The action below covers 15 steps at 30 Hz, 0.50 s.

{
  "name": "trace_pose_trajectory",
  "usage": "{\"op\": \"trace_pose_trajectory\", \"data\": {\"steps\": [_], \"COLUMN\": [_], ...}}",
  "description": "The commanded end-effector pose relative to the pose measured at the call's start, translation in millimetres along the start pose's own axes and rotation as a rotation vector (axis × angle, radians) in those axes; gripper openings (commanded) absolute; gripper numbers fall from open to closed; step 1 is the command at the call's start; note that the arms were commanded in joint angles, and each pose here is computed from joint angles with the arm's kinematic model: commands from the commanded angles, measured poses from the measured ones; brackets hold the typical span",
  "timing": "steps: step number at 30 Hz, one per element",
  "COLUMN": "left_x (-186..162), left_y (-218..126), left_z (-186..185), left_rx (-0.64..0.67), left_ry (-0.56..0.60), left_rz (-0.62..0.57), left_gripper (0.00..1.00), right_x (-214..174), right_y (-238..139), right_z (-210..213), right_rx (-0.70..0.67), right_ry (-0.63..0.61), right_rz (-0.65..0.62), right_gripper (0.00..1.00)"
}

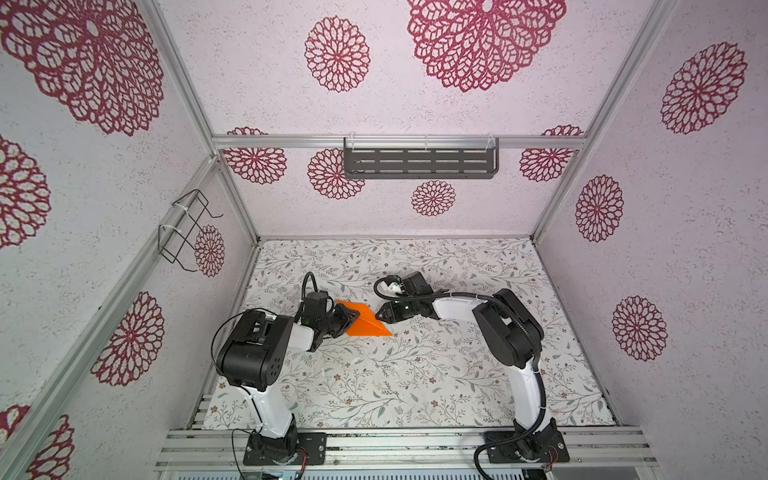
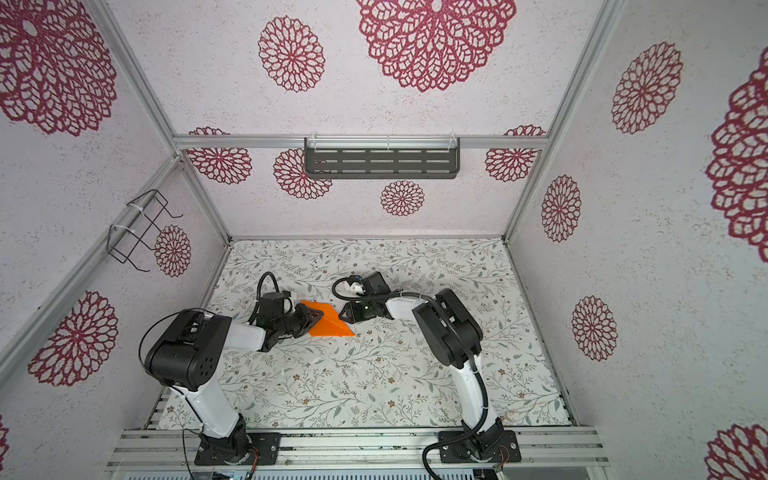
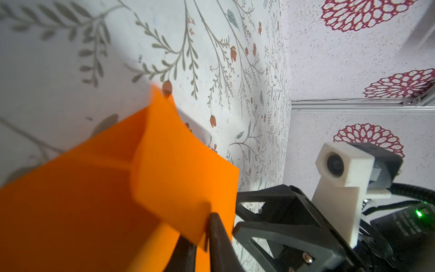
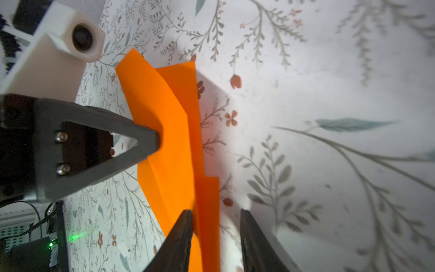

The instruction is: Fold a paper plane with a square sheet of paper (pick it up from the middle)

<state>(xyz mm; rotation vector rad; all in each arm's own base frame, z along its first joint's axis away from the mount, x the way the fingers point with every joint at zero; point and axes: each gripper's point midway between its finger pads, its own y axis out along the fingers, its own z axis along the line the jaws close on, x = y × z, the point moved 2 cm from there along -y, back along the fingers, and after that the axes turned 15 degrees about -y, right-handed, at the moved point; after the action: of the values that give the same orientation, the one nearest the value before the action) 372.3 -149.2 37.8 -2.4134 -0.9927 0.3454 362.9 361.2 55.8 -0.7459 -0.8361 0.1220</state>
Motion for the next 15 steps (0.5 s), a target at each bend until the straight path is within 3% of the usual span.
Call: {"op": "trace_pose_trajectory", "data": {"steps": [1, 8, 15], "left_x": [7.1, 13.5, 30.0], "left_y": [-2.3, -30.8, -104.7], "left_z": [-10.4, -25.6, -49.1], "left_rx": [0.001, 0.106, 0.531], "left_ry": [0.037, 0.126, 0.351], "left_rz": [-0.032, -0.073, -0.189], "left_gripper": [0.11, 0.08, 0.08], "right_x": [51.7, 56.3, 54.3], "right_y": [-48.5, -117.4, -161.4], "right_z": [-5.7, -36.6, -47.5], "right_rx": [-0.111, -0.367, -0.509], "right_ry": [0.0, 0.042, 0.067], "right_rz": [-0.211, -0.392, -0.46], "right_gripper": [0.46, 0.58, 0.59]}}
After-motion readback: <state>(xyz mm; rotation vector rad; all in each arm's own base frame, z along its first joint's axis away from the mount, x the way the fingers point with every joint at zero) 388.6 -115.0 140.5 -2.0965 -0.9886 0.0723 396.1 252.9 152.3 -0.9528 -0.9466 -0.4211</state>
